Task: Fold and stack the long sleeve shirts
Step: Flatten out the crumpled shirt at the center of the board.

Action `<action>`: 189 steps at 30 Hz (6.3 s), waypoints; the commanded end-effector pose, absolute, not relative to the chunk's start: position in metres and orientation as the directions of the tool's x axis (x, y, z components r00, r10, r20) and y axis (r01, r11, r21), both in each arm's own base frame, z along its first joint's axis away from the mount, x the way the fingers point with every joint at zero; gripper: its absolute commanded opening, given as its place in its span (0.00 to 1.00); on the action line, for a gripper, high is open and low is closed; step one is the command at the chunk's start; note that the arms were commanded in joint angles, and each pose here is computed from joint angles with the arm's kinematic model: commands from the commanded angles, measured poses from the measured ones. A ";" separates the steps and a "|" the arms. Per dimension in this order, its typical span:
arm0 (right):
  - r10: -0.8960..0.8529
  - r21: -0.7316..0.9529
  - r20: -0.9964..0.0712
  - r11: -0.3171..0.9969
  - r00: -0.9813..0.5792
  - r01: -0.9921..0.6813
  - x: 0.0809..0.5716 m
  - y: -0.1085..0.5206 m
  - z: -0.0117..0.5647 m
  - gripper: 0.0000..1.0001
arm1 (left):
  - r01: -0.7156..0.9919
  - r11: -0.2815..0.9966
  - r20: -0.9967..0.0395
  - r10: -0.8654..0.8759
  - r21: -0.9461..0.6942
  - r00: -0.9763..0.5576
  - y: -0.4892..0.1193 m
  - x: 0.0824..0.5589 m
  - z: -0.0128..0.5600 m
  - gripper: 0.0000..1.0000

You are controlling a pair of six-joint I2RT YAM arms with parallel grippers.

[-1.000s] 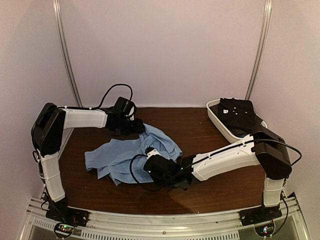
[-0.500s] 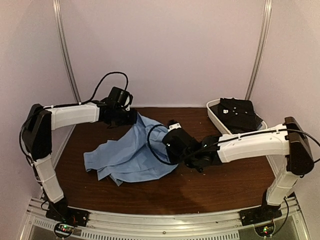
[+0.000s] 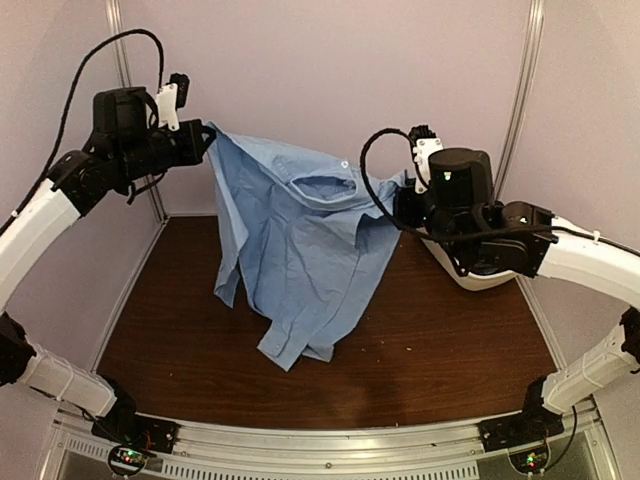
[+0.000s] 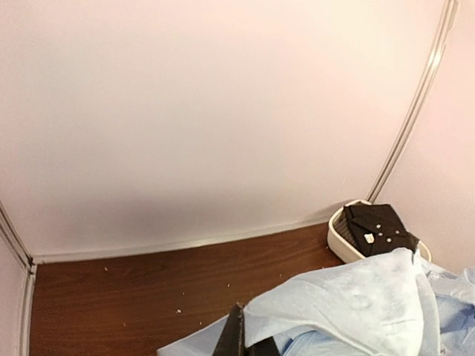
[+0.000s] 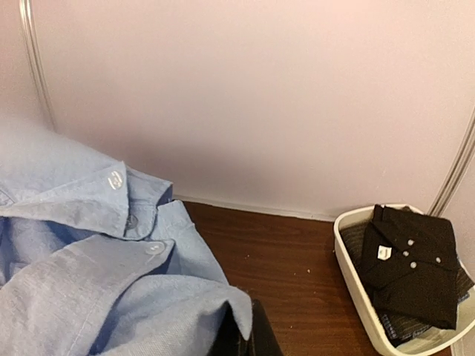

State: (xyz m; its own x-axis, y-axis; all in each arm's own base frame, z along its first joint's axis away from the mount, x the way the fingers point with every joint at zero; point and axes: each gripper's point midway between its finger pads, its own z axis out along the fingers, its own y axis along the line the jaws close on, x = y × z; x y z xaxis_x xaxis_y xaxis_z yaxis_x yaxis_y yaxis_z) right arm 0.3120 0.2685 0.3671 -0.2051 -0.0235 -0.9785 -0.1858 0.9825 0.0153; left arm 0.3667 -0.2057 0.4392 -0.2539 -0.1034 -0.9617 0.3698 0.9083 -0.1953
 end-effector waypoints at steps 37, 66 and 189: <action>-0.092 0.270 -0.705 0.882 -0.703 -0.386 0.483 0.274 0.177 0.79 | 0.017 0.989 -0.673 -0.089 -0.149 -0.734 -0.101 0.491 0.198 0.60; -0.088 0.250 -0.520 0.935 -0.849 -0.250 0.256 0.245 0.059 0.84 | 0.182 0.851 -0.545 -0.139 -0.493 -0.827 -0.219 0.381 0.132 0.66; -0.237 0.272 -0.522 0.864 -0.820 -0.423 0.223 0.322 0.050 0.61 | 0.182 0.839 -0.630 -0.223 -0.512 -0.744 -0.351 0.581 0.081 0.57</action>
